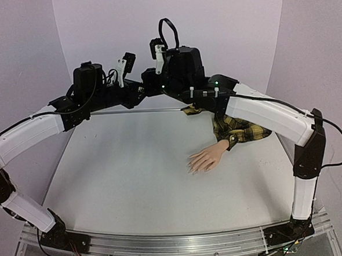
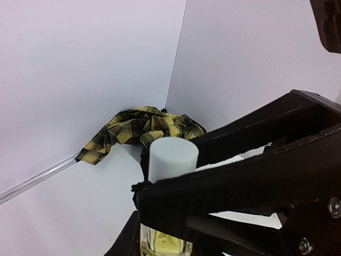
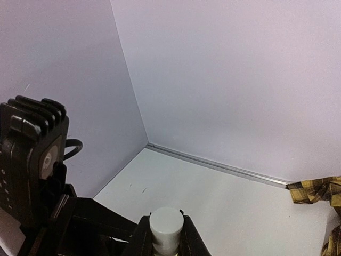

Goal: Paint the nails

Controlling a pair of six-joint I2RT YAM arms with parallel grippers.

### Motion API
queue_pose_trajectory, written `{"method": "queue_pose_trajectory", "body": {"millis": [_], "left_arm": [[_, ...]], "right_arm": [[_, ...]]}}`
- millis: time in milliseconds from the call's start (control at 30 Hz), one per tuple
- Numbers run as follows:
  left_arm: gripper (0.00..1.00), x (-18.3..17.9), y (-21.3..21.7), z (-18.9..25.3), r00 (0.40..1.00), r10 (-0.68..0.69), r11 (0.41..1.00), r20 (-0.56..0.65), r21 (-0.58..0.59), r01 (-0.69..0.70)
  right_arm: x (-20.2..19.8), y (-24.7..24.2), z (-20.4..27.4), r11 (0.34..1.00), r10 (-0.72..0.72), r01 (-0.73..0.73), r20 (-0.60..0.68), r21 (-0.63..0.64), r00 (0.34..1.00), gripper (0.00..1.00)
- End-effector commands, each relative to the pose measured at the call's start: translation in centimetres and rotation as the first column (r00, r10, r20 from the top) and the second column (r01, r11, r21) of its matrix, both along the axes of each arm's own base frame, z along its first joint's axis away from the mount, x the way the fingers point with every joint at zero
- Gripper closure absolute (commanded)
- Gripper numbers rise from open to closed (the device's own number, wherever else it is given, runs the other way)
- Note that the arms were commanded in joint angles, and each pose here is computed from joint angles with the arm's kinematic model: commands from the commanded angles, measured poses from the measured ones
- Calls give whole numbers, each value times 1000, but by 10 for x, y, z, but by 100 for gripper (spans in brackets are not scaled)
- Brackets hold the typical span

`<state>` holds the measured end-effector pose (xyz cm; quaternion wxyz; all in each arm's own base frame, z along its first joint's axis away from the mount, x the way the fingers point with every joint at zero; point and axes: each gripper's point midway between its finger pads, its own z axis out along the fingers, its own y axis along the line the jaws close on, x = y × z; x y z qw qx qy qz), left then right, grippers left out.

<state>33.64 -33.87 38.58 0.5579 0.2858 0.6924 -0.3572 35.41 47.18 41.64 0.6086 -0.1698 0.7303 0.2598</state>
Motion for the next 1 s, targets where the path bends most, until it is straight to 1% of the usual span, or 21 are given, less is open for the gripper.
{"method": "queue_pose_trajectory", "body": {"millis": [0, 167, 267, 400, 467, 533, 600, 667, 700, 767, 800, 867, 900, 967], "left_arm": [[100, 24, 39, 57, 974, 200, 971, 107, -157, -182], [100, 9, 34, 48, 989, 122, 985, 85, -134, -110], [100, -4, 27, 49, 996, 44, 991, 73, -130, -34], [100, -33, 16, 51, 989, -120, 985, 84, -118, 129], [100, -51, 10, 51, 969, -225, 965, 98, -112, 236], [100, -70, 4, 52, 938, -330, 933, 109, -116, 341], [100, -84, 1, 54, 908, -402, 901, 116, -126, 415], [100, -98, -1, 56, 873, -471, 865, 126, -128, 485], [100, -105, -2, 56, 850, -511, 841, 131, -128, 525], [100, -122, -3, 56, 794, -592, 785, 143, -124, 607], [100, -131, -3, 56, 758, -637, 748, 144, -122, 652], [100, -147, -3, 55, 686, -713, 676, 145, -119, 727], [100, -152, -3, 54, 659, -739, 648, 140, -121, 752], [100, -157, -4, 52, 624, -772, 611, 126, -125, 782]], "right_arm": [[-24, 0, -7, 994, 38, -40, -28, -99, 999, 87], [-41, -13, 23, 991, 114, -113, 4, -71, 994, 65], [-50, -24, 36, 986, 156, -155, 13, -57, 988, 53], [-59, -40, 42, 967, 252, -252, 0, -37, 968, 32], [-60, -49, 42, 952, 304, -304, -7, -32, 953, 22], [-62, -53, 40, 923, 384, -384, -20, -15, 923, 16], [-72, -53, 45, 868, 497, -497, -8, 6, 868, 15], [-87, -51, 48, 786, 617, -617, 16, 17, 787, 16], [-100, -48, 52, 717, 696, -696, 29, 28, 718, 17], [-115, -48, 59, 616, 784, -786, 56, 41, 618, 21], [-119, -47, 62, 582, 810, -812, 64, 44, 583, 23], [-125, -45, 67, 534, 841, -844, 77, 45, 536, 27], [-128, -43, 69, 505, 858, -862, 85, 44, 507, 29], [-135, -39, 72, 445, 889, -894, 95, 54, 448, 34]]}}
